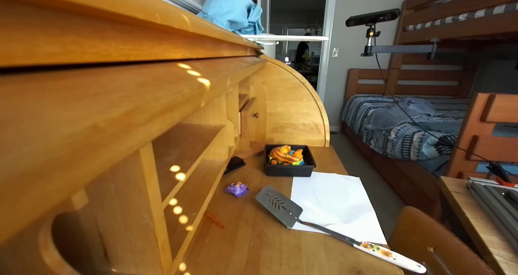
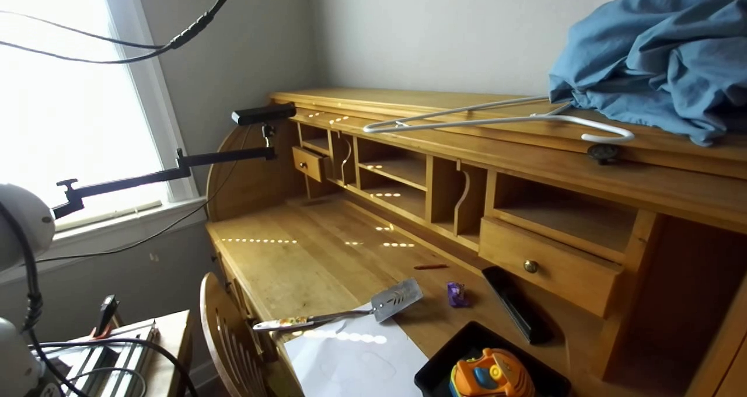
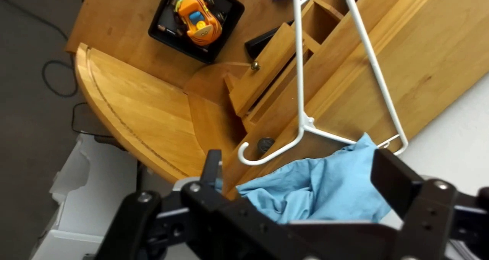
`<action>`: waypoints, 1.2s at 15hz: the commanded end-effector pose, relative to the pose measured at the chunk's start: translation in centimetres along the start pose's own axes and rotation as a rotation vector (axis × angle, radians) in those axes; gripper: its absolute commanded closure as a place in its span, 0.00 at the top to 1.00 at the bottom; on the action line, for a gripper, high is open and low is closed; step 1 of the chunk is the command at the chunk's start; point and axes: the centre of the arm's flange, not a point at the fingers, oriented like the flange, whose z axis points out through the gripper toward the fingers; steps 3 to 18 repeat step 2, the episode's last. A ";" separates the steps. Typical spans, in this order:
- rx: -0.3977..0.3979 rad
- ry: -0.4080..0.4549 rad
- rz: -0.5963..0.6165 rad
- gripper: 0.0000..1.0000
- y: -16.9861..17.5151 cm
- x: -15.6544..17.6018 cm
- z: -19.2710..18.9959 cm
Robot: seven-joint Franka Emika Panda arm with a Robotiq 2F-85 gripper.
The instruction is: Use the cloth to clean the frame
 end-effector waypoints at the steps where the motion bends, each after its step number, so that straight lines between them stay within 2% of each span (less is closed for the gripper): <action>1: 0.003 0.008 0.015 1.00 1.1 -0.5 -0.1; 2: 0.005 0.014 0.026 1.00 1.9 -0.9 -0.2; 18: 0.005 0.014 0.026 1.00 1.9 -0.9 -0.2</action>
